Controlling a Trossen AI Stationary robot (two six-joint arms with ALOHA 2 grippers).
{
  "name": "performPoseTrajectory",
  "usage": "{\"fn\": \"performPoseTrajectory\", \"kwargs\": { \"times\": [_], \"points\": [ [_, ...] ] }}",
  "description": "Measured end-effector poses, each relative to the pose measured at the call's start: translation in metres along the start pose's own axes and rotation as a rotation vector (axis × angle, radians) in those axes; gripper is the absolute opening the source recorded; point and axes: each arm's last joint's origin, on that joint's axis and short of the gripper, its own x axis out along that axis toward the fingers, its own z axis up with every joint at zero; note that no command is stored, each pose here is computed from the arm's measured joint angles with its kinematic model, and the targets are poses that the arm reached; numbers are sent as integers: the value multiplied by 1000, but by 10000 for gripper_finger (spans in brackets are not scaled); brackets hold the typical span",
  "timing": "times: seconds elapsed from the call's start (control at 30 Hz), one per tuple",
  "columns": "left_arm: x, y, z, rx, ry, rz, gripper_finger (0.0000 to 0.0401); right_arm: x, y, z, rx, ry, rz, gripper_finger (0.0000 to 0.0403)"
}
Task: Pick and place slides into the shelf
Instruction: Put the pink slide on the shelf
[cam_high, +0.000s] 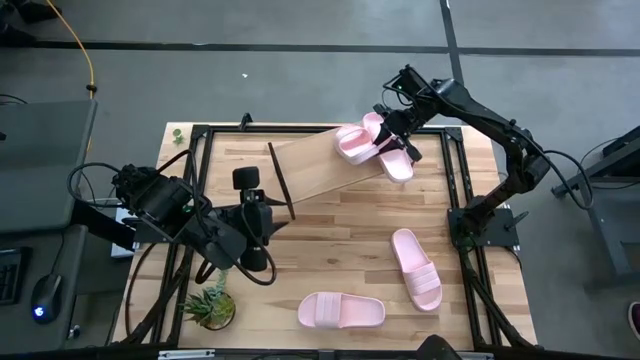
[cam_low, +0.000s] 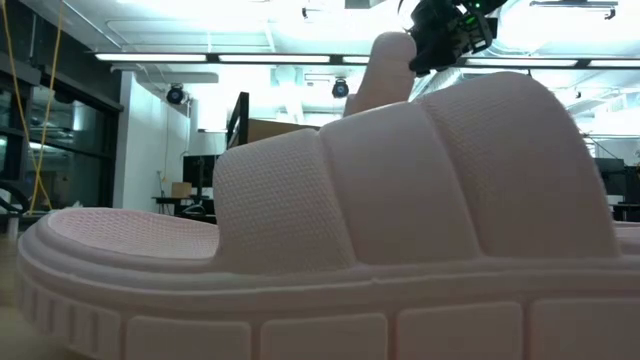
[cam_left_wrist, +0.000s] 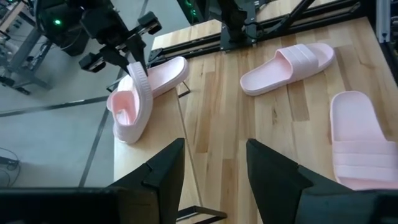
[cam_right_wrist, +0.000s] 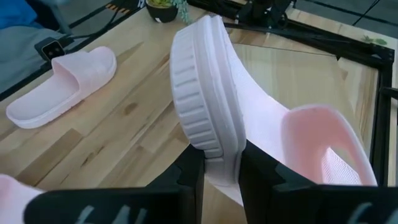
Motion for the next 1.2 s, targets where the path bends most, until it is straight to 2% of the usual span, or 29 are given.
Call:
{"fn": "performPoseTrajectory", "kwargs": {
  "times": [0.77, 1.2],
  "points": [
    [0, -1, 0, -1, 5, -19, 156, -1, -1, -4, 129, 143, -64, 138],
    [0, -1, 0, -16, 7, -25, 156, 1, 0, -5, 188, 179, -75, 186]
  ]
}}
